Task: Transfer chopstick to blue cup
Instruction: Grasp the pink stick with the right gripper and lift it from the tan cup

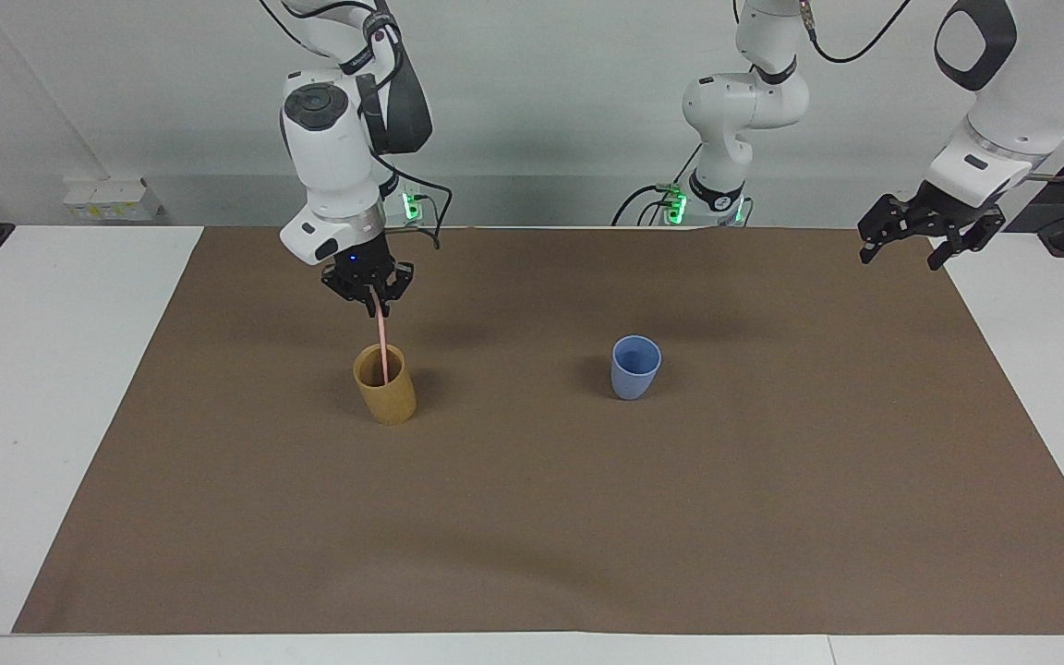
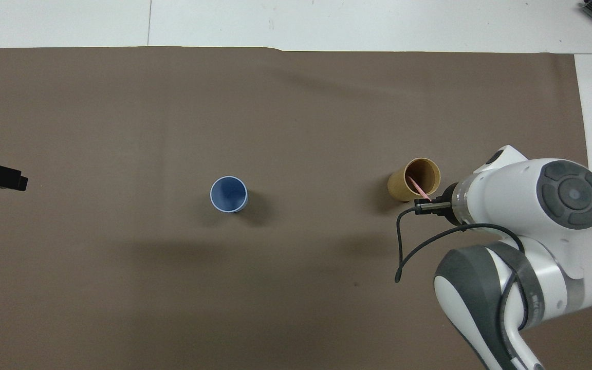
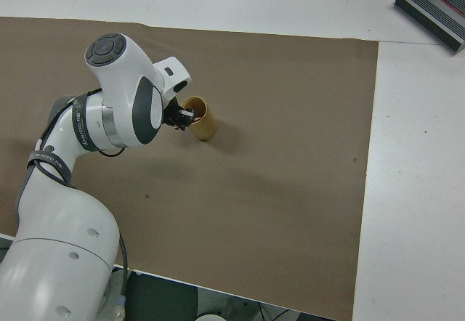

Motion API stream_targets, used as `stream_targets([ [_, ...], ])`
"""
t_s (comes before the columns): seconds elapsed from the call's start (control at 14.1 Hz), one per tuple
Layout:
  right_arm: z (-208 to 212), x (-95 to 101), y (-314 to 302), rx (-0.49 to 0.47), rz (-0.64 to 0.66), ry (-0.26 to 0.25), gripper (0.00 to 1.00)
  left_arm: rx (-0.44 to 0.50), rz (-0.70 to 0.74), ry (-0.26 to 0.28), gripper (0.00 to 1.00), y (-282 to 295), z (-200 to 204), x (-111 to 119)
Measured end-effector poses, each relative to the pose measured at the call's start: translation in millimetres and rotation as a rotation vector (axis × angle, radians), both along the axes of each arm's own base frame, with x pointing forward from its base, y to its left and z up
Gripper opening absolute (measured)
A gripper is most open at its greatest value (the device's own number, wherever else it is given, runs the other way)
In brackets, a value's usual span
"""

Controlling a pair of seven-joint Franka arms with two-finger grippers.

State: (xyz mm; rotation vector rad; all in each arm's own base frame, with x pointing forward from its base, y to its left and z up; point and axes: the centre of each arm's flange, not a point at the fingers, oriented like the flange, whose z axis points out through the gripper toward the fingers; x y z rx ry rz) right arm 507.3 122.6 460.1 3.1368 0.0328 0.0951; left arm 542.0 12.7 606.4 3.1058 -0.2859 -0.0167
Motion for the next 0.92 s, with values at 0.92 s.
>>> stream_targets([
  [0.92, 108, 10.6, -2, 0.004, -0.012, -0.016, 0.08, 0.000, -0.001, -0.004, 1.00, -1, 2, -1],
])
